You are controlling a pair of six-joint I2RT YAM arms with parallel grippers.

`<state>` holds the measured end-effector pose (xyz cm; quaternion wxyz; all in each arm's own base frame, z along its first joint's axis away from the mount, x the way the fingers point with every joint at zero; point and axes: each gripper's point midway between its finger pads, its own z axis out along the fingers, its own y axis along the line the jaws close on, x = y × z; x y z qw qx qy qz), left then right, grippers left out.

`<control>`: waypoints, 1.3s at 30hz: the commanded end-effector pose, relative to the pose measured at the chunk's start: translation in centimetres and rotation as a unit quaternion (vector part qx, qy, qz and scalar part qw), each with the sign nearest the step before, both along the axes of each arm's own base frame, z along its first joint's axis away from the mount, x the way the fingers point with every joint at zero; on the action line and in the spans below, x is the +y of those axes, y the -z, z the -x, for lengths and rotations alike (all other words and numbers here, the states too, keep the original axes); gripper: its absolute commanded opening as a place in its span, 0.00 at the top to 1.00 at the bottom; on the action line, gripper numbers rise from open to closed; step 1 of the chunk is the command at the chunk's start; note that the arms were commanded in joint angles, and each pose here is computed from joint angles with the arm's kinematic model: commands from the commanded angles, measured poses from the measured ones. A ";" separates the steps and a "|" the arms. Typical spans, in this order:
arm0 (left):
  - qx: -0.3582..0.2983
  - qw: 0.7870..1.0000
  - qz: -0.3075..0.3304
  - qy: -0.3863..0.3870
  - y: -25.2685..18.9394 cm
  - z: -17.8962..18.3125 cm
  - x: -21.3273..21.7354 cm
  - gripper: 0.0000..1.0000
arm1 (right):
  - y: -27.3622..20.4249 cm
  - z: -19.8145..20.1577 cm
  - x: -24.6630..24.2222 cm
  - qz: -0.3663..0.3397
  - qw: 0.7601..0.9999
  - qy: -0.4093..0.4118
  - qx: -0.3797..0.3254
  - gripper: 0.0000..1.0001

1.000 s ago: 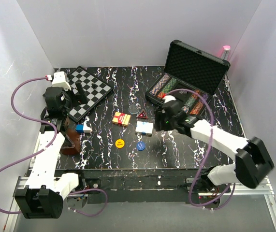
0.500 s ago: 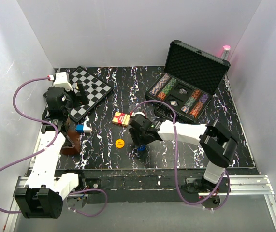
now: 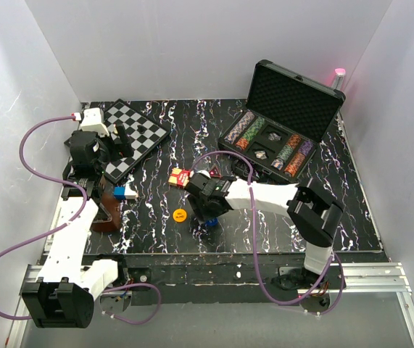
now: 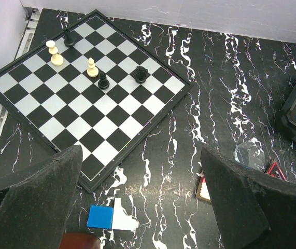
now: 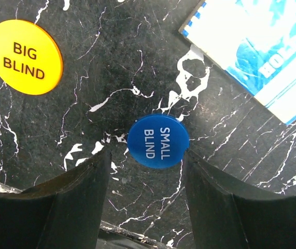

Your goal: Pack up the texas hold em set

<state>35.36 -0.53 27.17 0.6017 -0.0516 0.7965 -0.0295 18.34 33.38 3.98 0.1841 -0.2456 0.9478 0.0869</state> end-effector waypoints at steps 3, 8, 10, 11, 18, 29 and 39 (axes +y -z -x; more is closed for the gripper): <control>-0.015 1.000 -0.010 -0.003 -0.8 0.3 0.2 0.02 | 0.1 -0.3 0.0 0.023 1.000 0.005 -0.003 0.36; -0.014 1.000 -0.011 -0.004 -0.7 0.3 0.2 0.02 | 0.3 -0.3 0.1 0.028 1.000 0.006 0.000 0.36; -0.016 1.000 -0.011 -0.004 -0.8 0.3 0.2 0.02 | 0.4 -0.3 0.0 0.031 0.999 0.007 0.000 0.36; -0.015 1.000 -0.012 -0.005 -0.8 0.4 0.3 0.02 | 0.4 -0.3 0.0 0.032 0.999 0.007 0.001 0.36; -0.015 1.000 -0.013 -0.006 -0.8 0.4 0.4 0.02 | 0.8 -0.3 0.2 0.040 0.999 0.005 0.005 0.38; -0.015 1.000 -0.014 -0.006 -0.8 0.4 0.4 0.02 | 1.2 -0.5 -0.2 0.055 0.998 0.013 0.007 0.39; -0.014 1.000 -0.014 -0.005 -0.8 0.4 0.3 0.02 | 0.8 -0.9 -0.8 0.055 0.998 0.024 -0.004 0.38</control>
